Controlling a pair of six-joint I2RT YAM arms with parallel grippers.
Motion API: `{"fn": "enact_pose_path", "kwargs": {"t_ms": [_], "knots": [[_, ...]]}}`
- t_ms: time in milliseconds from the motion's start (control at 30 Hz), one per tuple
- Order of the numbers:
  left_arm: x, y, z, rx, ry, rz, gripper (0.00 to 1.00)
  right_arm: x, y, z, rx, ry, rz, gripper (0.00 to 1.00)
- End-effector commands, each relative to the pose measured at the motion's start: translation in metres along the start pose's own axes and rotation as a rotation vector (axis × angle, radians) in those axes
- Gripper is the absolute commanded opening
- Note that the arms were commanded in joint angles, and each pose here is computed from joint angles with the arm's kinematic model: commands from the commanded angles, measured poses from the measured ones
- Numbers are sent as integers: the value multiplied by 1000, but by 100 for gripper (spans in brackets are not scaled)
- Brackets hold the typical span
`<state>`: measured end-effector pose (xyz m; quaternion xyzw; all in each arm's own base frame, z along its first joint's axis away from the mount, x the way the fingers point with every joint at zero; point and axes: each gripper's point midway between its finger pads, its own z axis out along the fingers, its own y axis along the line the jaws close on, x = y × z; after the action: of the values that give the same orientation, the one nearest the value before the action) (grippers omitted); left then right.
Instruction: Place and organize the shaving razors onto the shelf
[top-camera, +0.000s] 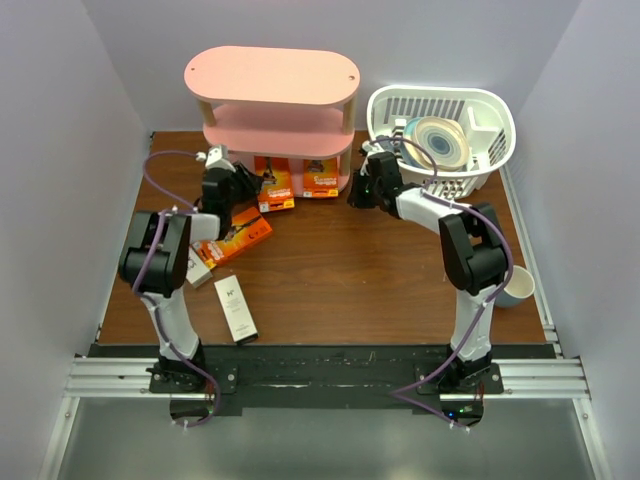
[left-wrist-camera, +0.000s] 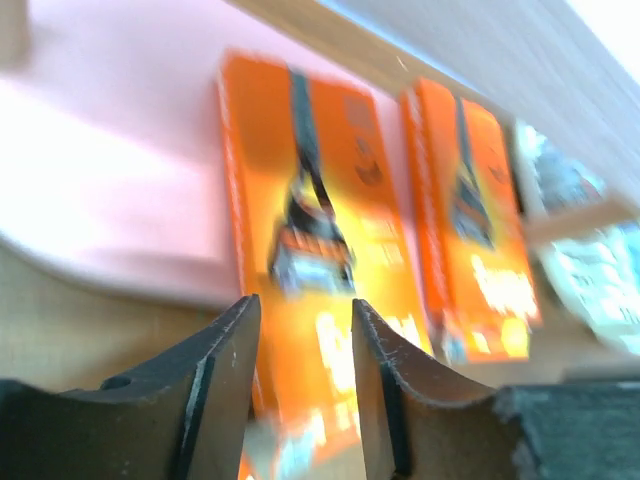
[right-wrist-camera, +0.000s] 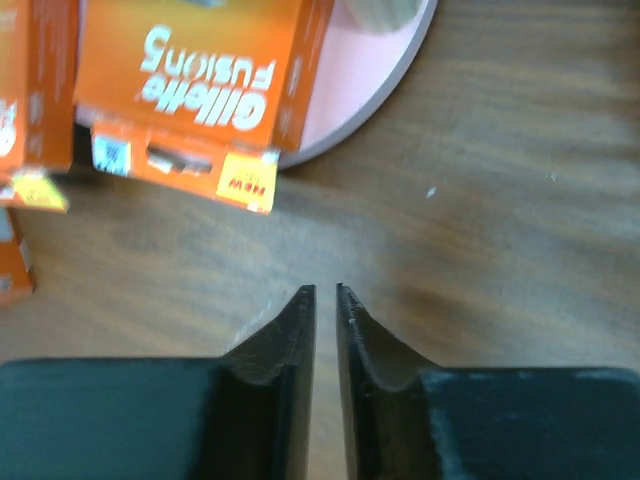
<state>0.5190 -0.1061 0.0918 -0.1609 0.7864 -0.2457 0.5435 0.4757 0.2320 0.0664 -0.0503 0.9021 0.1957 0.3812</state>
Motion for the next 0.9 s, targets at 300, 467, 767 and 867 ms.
{"fn": "enact_pose_path", "kwargs": {"t_ms": [300, 467, 767, 867], "knots": [[40, -13, -66, 188, 153, -113, 62, -21, 63, -51, -352, -4, -182, 56], [32, -4, -67, 183, 164, -31, 60, -16, 86, -60, -444, 7, -178, 59], [-30, 61, -110, 134, 143, -99, 56, 5, 88, -71, -377, 24, -261, 68], [-21, 76, -108, 124, 203, -40, 57, 15, 85, -70, -369, 47, -278, 70]]}}
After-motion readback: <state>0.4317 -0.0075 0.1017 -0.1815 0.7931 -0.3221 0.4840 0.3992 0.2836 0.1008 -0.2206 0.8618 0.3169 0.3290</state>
